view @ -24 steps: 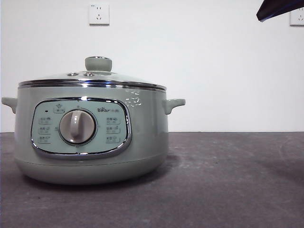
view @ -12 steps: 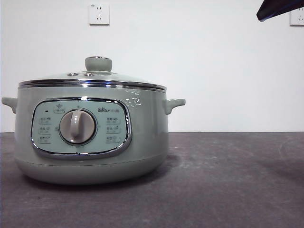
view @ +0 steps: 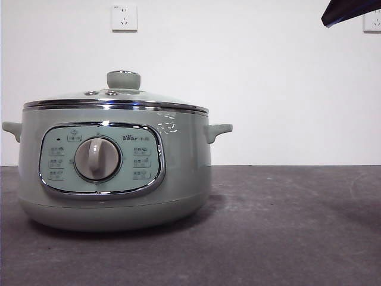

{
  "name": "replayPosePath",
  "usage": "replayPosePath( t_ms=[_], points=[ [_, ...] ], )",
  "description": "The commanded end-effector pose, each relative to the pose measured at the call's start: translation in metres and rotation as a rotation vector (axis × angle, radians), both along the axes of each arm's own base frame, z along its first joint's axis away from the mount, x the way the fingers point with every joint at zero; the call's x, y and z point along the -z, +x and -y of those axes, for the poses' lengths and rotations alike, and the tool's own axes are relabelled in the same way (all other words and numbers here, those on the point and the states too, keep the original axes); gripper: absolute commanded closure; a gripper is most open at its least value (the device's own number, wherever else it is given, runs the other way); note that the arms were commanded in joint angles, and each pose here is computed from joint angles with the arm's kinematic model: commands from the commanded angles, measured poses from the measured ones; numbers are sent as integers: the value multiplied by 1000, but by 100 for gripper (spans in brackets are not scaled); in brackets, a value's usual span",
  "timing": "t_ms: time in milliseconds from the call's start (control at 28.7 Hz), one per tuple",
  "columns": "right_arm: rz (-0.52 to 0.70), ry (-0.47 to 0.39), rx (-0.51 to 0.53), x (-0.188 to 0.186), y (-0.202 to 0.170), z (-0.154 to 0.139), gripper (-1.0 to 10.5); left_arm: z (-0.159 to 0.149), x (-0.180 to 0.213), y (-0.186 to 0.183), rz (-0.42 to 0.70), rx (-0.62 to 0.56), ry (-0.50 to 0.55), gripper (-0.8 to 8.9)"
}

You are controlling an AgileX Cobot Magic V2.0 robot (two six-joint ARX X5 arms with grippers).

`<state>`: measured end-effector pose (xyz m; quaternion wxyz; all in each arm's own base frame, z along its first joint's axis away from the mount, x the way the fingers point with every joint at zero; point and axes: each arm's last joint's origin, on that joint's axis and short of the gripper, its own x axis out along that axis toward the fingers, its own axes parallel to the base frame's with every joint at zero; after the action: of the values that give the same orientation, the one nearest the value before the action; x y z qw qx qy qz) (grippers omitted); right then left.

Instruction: Pick up the egg,open the lid,put the egg in the pot,close the lid

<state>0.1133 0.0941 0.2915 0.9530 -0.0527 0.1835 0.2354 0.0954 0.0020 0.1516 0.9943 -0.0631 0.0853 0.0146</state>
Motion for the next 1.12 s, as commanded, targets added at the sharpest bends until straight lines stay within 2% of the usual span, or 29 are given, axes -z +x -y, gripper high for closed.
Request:
replayPosePath(
  t_ms=[35, 174, 349, 454, 593, 733, 872, 1117],
  points=[
    [-9, 5, 7, 3, 0, 0, 945, 0, 5, 1, -12, -6, -7, 817],
    [7, -21, -5, 3, -2, 2, 945, 0, 5, 1, -12, -6, -7, 817],
    [168, -36, -4, -6, -26, 31, 946, 0, 5, 1, -12, -6, -7, 817],
    [220, 33, 45, 14, -32, 49, 945, 0, 5, 1, -12, -6, -7, 817],
    [287, 58, 168, 49, -27, 62, 946, 0, 5, 1, -12, -6, -7, 817],
    [315, 89, 140, 80, -20, 68, 945, 0, 5, 1, -12, -6, -7, 817],
    [329, 112, 154, 108, -16, 72, 946, 0, 5, 1, -12, -6, -7, 817],
    [295, 127, 175, 132, -17, 73, 945, 0, 5, 1, -12, -6, -7, 817]
  ],
)
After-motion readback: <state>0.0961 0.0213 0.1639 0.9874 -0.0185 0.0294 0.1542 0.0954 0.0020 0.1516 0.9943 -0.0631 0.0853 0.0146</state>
